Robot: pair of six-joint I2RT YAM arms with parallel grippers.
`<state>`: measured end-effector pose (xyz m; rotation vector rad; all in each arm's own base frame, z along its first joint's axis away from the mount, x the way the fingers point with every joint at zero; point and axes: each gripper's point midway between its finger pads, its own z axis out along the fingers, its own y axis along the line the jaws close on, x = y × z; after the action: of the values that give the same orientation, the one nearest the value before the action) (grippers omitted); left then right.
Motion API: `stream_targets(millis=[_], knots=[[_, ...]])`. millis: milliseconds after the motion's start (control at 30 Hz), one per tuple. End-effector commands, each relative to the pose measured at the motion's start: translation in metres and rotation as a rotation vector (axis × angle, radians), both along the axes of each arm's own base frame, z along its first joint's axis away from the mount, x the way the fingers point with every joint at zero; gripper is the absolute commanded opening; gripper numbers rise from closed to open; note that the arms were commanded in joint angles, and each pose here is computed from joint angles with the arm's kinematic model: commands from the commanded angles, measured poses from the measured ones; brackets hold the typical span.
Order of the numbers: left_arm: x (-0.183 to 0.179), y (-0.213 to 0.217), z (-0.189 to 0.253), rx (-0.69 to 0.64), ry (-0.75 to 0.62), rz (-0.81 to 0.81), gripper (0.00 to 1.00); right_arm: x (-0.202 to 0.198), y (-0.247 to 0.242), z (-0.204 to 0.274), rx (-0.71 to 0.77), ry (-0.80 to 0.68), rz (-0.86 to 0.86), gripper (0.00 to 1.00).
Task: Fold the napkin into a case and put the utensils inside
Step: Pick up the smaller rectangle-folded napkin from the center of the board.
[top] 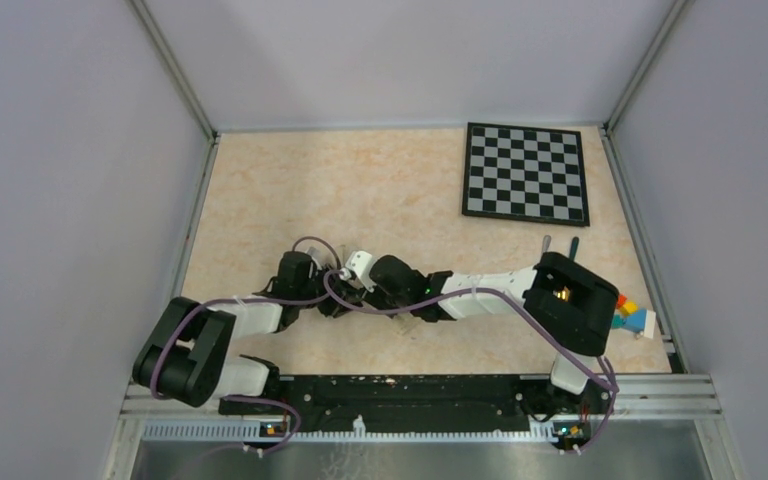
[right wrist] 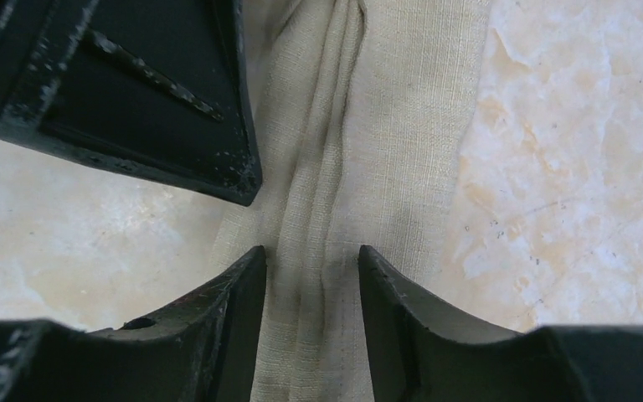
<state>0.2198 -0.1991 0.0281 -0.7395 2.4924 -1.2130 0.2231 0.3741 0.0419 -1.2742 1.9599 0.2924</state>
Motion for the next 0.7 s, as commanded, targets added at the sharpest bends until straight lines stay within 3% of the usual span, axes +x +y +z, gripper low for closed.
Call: stream_targets(millis=[0, 167, 333, 533, 667], knots=[[0.004, 0.008, -0.013, 0.050, 0.000, 0.051, 0.33, 0.010, 0.012, 0.007, 0.019, -0.066, -0.022, 0.43], [0.004, 0.007, -0.020, 0.055, 0.013, 0.068, 0.23, 0.013, 0.012, 0.005, 0.009, -0.080, -0.047, 0.30], [0.005, 0.005, -0.021, 0.053, -0.003, 0.076, 0.14, 0.005, 0.023, 0.026, 0.051, -0.026, -0.063, 0.00], [0.000, 0.006, -0.022, 0.048, -0.011, 0.103, 0.05, -0.016, 0.034, 0.038, 0.128, 0.138, -0.102, 0.00], [0.000, 0.008, -0.020, 0.049, -0.023, 0.122, 0.02, -0.027, 0.036, 0.015, 0.144, 0.223, -0.127, 0.00]])
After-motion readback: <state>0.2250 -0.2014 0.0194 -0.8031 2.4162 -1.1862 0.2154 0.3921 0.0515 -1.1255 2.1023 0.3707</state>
